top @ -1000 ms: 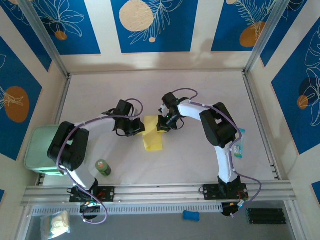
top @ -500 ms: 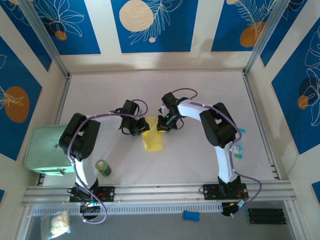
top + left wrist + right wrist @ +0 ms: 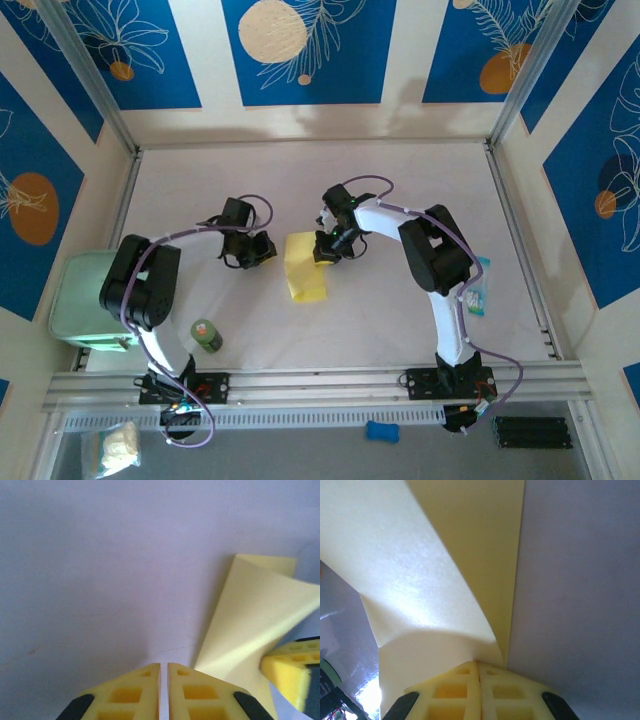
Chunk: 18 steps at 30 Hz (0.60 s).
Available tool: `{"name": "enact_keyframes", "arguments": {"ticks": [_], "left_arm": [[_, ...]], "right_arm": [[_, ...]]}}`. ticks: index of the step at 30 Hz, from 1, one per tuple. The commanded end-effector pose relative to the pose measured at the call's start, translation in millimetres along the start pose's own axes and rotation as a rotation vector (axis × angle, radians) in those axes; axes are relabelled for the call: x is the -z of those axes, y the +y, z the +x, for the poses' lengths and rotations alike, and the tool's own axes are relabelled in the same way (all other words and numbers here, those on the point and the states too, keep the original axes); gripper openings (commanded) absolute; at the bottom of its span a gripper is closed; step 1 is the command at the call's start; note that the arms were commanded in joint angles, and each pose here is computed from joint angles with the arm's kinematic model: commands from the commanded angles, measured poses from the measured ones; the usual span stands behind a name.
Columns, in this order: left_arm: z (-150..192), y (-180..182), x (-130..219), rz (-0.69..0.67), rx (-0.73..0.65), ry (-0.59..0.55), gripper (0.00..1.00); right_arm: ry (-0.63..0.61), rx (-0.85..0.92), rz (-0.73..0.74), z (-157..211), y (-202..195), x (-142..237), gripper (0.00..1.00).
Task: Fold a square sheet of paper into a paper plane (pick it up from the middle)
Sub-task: First fold the square sheet of paper in half at the center of the table.
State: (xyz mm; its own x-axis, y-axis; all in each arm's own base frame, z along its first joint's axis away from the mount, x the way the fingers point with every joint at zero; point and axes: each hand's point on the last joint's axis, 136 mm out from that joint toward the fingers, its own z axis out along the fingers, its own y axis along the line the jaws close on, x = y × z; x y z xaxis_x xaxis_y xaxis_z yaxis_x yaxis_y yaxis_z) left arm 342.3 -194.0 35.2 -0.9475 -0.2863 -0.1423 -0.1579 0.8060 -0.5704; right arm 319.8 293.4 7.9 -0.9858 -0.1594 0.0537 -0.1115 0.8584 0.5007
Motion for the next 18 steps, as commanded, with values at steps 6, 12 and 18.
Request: {"name": "enact_keyframes", "arguments": {"ticks": [6,12,18], "left_arm": [[15.7,-74.2,-14.9,0.183,-0.106,0.021,0.12],[12.2,-61.4,-37.2,0.111,-0.077,0.047,0.12],[0.2,-18.4,-40.8,0.041,0.011,0.007,0.11]], "right_arm": [[0.139,-0.11,0.413,41.0,-114.9,-39.5,0.06],[0.144,-0.108,0.42,42.1,-116.6,-39.7,0.06],[0.151,-0.105,0.435,44.6,-120.9,-40.2,0.06]]}}
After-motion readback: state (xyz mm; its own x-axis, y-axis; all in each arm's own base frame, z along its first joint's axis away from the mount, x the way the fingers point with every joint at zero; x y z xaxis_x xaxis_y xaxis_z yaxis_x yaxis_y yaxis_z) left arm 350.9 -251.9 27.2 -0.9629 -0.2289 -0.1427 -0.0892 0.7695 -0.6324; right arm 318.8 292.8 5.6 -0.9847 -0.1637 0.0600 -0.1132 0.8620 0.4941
